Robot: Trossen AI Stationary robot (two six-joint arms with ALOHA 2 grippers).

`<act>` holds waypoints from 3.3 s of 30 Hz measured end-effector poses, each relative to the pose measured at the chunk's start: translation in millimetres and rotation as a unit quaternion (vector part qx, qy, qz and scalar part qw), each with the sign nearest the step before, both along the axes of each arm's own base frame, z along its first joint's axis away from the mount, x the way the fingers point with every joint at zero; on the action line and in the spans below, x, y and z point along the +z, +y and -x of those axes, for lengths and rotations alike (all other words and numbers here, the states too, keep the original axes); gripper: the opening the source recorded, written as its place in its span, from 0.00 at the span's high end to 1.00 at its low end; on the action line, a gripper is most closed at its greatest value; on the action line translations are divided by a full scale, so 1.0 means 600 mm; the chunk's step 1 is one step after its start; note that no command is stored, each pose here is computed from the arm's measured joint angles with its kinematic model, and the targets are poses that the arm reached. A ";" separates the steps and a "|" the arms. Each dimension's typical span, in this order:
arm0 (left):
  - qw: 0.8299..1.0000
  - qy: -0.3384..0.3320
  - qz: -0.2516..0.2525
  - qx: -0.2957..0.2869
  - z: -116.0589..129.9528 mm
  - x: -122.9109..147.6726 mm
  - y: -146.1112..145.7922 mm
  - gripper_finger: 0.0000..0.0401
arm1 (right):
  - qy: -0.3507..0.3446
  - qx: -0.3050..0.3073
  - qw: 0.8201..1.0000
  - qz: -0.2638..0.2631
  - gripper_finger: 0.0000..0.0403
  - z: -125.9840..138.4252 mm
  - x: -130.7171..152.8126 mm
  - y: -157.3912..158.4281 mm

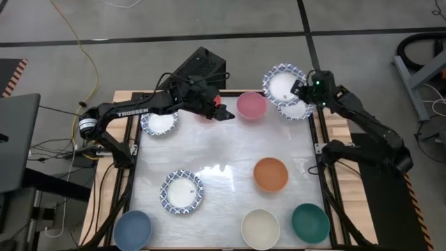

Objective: Nest bowls inside each other
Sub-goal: Stack the blue patterned bowl on top of the blue patterned bowl

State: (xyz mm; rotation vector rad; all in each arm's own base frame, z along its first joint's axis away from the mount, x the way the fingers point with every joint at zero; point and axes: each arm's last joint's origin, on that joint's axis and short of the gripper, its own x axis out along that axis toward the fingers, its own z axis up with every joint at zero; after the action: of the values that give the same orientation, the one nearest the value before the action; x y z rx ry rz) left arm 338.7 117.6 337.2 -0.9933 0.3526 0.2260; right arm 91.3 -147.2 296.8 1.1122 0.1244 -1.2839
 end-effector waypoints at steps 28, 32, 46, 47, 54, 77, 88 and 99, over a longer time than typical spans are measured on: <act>1.000 -0.004 -0.016 -0.016 0.007 0.010 -0.008 0.35 | -0.052 -0.116 0.988 -0.089 0.99 0.071 -0.177 -0.019; 1.000 -0.004 -0.015 -0.016 0.007 0.010 -0.008 0.35 | -0.040 -0.141 0.985 -0.090 0.99 0.074 -0.179 -0.018; 1.000 -0.003 -0.016 -0.014 0.007 0.010 -0.008 0.35 | -0.016 -0.149 0.981 -0.119 0.98 0.075 -0.192 -0.018; 1.000 -0.003 -0.016 -0.014 0.007 0.010 -0.008 0.35 | -0.015 -0.147 0.981 -0.122 0.98 0.074 -0.193 -0.019; 1.000 -0.003 -0.016 -0.014 0.006 0.009 -0.008 0.35 | -0.014 -0.145 0.981 -0.128 0.98 0.071 -0.201 -0.028; 1.000 -0.002 -0.016 -0.013 0.006 0.009 -0.008 0.35 | -0.003 -0.144 0.981 -0.131 0.72 0.070 -0.204 -0.028; 1.000 -0.002 -0.016 -0.013 0.006 0.009 -0.008 0.35 | -0.003 -0.134 0.984 -0.117 0.41 0.070 -0.196 -0.024; 1.000 -0.002 -0.020 -0.015 0.006 0.009 -0.008 0.35 | -0.011 -0.134 0.986 -0.100 0.38 0.075 -0.182 -0.009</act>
State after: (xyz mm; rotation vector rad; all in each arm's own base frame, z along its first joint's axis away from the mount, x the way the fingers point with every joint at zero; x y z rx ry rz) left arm 334.9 112.9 342.6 -0.9486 0.3573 0.2034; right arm 46.4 -152.9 187.7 1.3493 0.0912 -1.5220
